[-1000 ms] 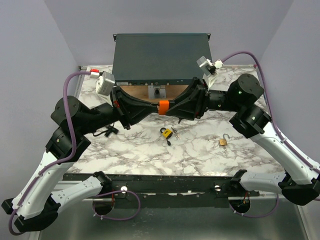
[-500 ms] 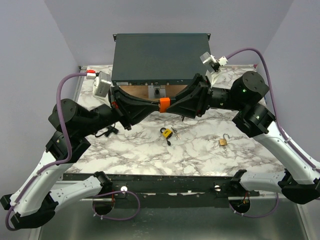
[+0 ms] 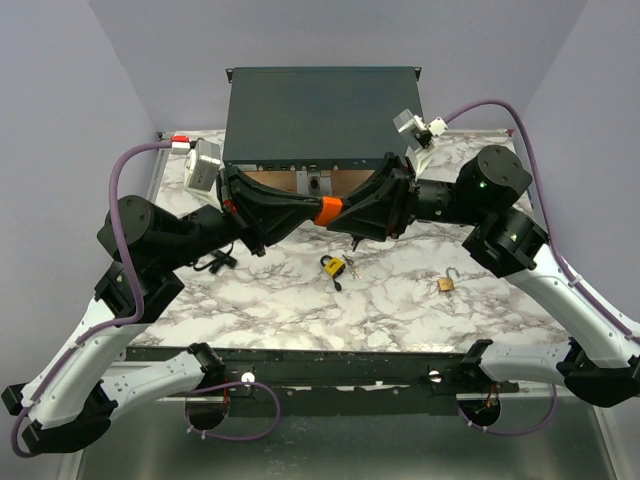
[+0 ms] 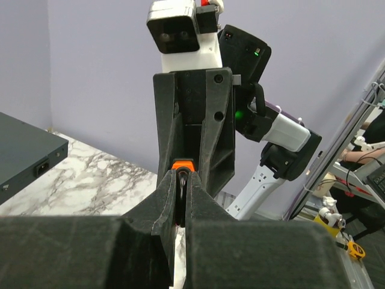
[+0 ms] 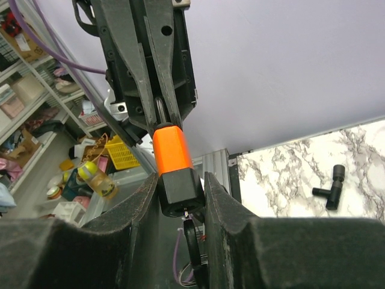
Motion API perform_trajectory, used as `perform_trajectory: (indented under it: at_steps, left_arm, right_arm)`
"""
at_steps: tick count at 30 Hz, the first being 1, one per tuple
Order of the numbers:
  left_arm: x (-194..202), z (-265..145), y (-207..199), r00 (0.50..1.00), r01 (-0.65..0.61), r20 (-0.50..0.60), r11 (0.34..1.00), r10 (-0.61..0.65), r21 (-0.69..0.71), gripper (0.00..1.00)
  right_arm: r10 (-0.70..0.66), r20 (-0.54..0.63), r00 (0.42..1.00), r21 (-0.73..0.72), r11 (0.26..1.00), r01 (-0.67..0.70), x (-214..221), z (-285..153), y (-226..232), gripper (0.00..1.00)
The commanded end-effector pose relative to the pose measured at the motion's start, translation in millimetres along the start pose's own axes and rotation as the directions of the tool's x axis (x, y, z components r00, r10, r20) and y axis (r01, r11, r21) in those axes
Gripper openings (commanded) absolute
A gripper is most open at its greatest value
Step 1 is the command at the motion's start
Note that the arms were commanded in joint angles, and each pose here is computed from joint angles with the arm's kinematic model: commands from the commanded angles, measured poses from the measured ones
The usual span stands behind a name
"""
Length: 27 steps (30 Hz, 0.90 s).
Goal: Lock with the key
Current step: Lock the lock.
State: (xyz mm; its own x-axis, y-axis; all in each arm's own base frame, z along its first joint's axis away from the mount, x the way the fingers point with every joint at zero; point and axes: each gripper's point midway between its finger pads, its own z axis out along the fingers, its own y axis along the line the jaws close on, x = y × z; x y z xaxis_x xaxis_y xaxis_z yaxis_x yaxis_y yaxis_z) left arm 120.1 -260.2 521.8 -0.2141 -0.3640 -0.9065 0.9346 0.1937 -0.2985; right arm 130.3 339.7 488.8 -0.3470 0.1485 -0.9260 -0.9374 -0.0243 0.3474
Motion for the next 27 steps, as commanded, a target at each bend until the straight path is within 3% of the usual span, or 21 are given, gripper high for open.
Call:
perform_trajectory:
  at_steps: [1, 13, 27]
  left_arm:
    - [103, 14, 12, 0.937, 0.183, -0.305, 0.983, -0.172, 0.009, 0.0]
    - [133, 2, 8, 0.931, 0.246, -0.278, 0.969, -0.236, 0.0, 0.0]
    - [171, 12, 11, 0.915, 0.298, -0.283, 0.955, -0.286, -0.004, 0.0]
  right_arm:
    - [-0.006, 0.046, 0.999, 0.124, 0.992, 0.0, -1, 24, -33, 0.01]
    - [-0.022, 0.242, 0.97, 0.065, 0.998, 0.006, -56, 25, -10, 0.01]
    - [-0.013, 0.311, 0.95, 0.001, 1.0, 0.014, -88, 32, 5, 0.01]
